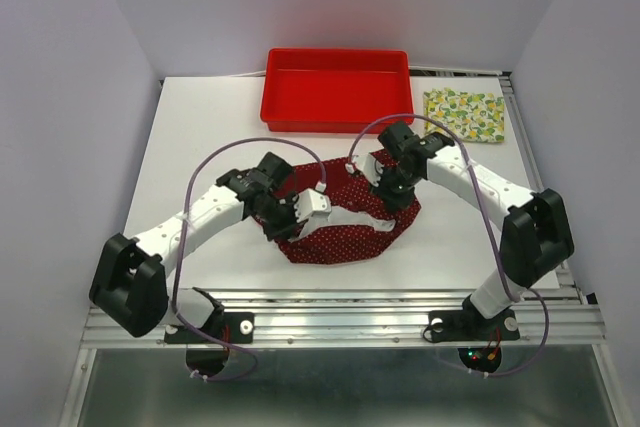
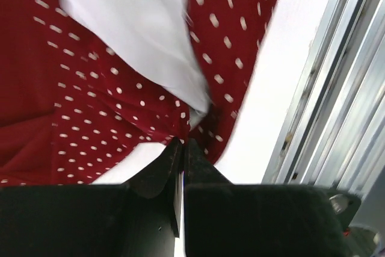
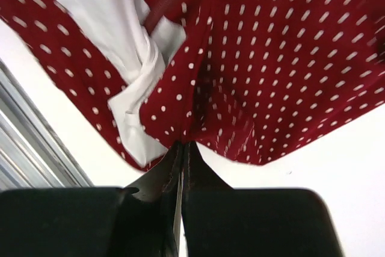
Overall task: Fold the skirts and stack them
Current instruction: Flatten the skirt out
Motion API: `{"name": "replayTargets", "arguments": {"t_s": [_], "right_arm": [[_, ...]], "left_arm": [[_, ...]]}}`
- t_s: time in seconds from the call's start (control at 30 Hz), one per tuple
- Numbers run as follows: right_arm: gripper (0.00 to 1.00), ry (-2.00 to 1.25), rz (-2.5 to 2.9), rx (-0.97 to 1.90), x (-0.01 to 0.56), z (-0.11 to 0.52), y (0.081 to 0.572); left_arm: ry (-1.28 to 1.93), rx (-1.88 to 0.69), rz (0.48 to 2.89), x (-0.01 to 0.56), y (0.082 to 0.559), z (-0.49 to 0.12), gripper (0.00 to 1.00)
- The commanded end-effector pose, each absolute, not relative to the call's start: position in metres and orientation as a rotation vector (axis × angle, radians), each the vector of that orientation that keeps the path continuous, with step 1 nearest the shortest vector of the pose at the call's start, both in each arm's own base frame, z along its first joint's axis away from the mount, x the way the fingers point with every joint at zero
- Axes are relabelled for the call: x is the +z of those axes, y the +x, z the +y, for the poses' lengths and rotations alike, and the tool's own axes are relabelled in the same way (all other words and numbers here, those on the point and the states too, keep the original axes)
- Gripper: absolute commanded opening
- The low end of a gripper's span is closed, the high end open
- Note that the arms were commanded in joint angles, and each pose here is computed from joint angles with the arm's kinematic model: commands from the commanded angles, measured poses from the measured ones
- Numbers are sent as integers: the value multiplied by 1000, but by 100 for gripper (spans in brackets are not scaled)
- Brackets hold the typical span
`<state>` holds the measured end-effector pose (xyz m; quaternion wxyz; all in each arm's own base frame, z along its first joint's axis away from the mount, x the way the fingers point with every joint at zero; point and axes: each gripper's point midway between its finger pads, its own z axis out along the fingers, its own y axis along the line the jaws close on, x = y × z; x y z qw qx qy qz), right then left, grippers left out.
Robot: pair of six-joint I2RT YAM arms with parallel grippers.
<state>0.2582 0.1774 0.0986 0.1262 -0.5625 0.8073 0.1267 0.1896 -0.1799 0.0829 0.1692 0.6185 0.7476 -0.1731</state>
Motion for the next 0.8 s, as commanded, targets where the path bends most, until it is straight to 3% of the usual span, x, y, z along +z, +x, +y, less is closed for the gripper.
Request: {"name": "replayTargets", "arguments": {"t_s": [0.0,0.13,0.27,0.47,0.57,0.77], "right_arm": [[1,-1438,2162,492,176,227,281],[1,-1241,2072,359,245,223,320],[1,-1022,1992,91,311,174,373],[1,-862,2028,-306,334,64,415],[1,-803,2066,-331,329,47,421],[1,-847,2110,-105,327,104,413]], "left_arm": [[1490,-615,1983,170,218,-226,0],[1198,-635,1862,275,255,-234,0],[894,-457,1897,331,305,-190,0],[595,-52,1994,349,344,-102,0],[518,106,1988,355,350,-75,0],[649,-145,1989,355,345,-123,0]]}}
